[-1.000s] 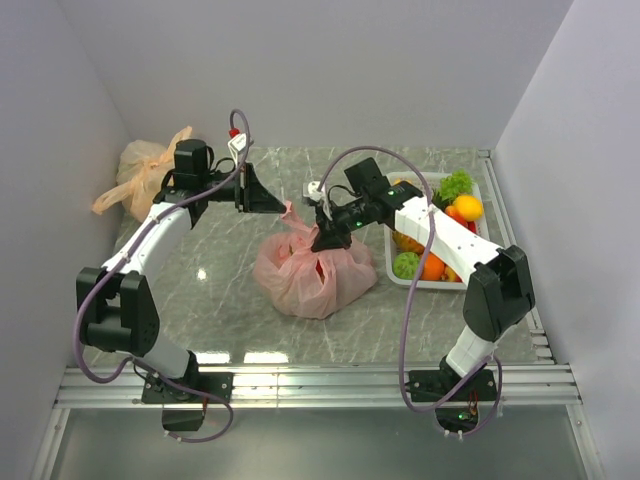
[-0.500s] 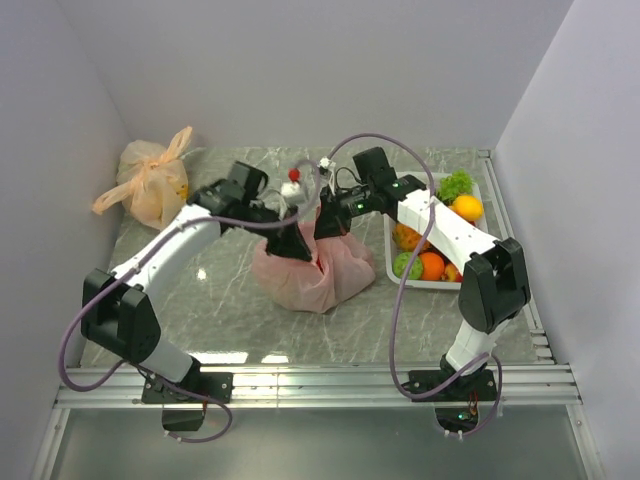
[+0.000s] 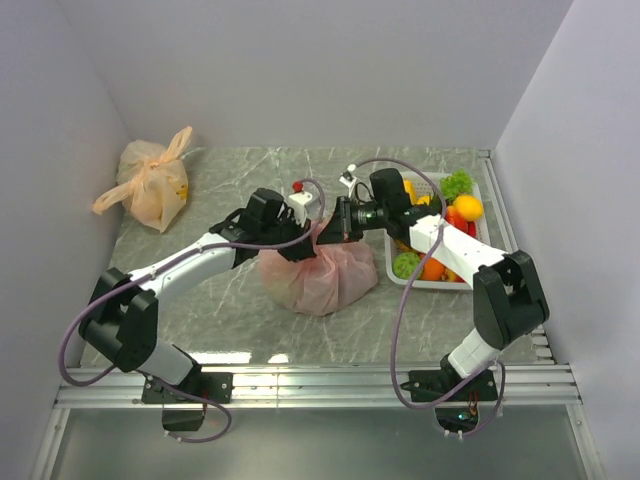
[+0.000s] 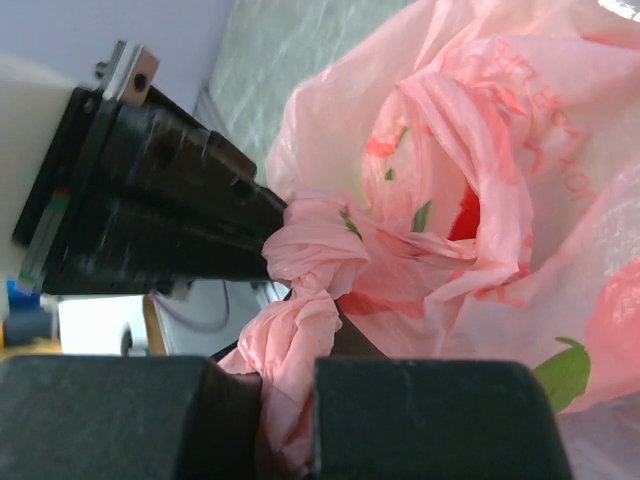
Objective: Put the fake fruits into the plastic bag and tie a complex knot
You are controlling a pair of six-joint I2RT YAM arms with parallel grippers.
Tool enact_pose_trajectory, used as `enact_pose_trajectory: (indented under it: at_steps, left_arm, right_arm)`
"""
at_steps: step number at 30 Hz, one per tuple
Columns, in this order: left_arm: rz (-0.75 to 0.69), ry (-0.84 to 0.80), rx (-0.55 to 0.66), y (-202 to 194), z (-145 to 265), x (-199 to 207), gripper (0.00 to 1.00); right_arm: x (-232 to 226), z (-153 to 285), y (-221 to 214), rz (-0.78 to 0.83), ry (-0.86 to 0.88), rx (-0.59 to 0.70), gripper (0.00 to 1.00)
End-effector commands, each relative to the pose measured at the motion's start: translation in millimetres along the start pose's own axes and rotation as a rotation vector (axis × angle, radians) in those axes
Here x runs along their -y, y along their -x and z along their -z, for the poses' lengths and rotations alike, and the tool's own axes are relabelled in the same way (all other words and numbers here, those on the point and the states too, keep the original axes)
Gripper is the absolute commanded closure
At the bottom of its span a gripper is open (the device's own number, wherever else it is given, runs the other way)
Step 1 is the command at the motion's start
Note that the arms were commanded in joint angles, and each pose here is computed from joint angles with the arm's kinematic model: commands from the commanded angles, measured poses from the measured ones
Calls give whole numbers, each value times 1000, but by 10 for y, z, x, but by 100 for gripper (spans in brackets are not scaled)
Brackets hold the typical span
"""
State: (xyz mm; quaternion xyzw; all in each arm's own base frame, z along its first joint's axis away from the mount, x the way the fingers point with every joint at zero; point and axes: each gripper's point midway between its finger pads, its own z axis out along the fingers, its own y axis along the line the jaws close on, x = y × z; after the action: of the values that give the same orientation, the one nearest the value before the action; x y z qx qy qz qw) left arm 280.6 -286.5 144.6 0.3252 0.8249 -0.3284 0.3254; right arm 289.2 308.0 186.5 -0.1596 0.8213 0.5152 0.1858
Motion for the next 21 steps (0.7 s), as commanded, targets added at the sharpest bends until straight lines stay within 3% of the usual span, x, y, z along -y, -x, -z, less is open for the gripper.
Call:
enact_pose_trajectory:
  at_steps: [1,5,11,16,21]
  left_arm:
    - [318,199,66,104,-158,-340,100]
    - [441,58,144,332,-198,-158,100]
    - [328,50,220,567,199,-153,100]
    - [228,-113,130,612,464,152,100]
    - [286,-157,18,378,394,394,100]
  right_arm:
    - [-499,187,476,23,93,219,100]
    - [-444,82,607,-86,119,285,100]
    - [-566,112,834,-189,189,347,100]
    - [-539,94,929,-405,261,395,100]
    - [-498,49,909,-409,243,405,100]
